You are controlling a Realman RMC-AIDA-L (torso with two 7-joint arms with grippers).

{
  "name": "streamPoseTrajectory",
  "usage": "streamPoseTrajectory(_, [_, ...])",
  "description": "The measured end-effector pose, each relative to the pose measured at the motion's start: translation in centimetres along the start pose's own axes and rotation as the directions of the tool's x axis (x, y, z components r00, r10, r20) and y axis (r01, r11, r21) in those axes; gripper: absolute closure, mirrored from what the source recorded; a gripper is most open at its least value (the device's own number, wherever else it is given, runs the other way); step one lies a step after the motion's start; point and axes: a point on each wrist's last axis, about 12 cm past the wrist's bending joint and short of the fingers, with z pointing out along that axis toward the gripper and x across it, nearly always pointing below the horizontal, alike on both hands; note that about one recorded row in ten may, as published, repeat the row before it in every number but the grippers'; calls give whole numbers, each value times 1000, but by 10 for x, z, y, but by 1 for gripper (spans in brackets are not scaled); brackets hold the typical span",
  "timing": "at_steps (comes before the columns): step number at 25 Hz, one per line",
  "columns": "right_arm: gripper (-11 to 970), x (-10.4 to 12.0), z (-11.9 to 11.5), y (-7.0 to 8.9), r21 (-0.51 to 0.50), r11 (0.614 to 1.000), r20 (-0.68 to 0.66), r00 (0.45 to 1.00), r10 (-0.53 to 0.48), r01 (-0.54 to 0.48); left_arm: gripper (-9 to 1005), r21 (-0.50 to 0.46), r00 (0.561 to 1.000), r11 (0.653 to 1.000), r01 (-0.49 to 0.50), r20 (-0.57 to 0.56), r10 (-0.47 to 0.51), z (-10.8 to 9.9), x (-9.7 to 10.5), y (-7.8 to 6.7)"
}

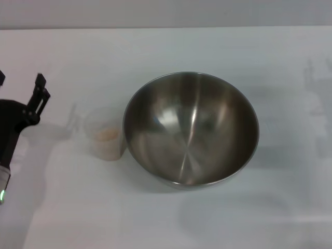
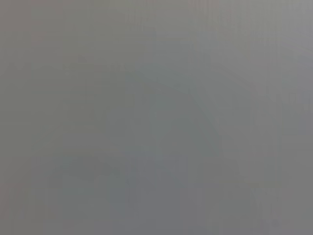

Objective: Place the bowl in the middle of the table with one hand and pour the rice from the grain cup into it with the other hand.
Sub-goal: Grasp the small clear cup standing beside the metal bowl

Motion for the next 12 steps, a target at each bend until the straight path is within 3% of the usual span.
streamPoseTrajectory(12, [532, 10, 12, -16, 56, 998, -78, 997, -20, 25, 192, 58, 997, 998, -10, -76, 14, -37, 11, -8])
